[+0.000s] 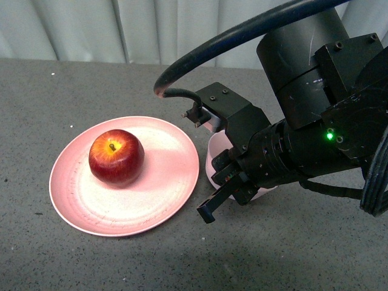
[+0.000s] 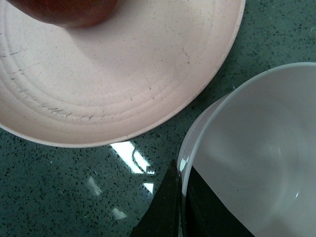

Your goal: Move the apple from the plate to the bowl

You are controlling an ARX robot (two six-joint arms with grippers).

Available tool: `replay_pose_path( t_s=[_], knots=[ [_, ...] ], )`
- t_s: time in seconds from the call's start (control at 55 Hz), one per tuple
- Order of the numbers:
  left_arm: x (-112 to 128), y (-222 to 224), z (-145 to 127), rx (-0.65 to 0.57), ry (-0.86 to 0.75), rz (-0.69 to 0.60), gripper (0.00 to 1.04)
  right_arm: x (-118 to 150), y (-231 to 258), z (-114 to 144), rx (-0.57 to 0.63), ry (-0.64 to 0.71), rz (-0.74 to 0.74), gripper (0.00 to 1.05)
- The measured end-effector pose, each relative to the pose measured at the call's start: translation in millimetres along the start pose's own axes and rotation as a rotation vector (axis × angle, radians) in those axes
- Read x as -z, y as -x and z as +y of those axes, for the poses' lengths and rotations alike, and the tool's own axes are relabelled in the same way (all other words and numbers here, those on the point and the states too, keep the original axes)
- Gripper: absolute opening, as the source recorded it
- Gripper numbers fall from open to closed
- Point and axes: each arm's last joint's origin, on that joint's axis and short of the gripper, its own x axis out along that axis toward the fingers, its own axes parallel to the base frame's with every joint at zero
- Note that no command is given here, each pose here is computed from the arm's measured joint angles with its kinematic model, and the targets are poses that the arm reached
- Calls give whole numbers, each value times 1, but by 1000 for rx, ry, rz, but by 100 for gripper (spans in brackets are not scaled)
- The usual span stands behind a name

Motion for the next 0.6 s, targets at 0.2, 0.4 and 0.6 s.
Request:
replay_pose_path(
  t_s=[0.2, 0.4, 0.6],
  knots=[
    [0, 0, 0, 0, 0, 0, 98, 0, 0, -1, 11, 2, -10, 34],
    [0, 0, 0, 0, 0, 0, 98, 2, 6, -5, 35, -14, -48, 64],
    [0, 0, 0, 0, 0, 0, 98, -4, 34, -8, 111, -39, -180, 91]
  ],
)
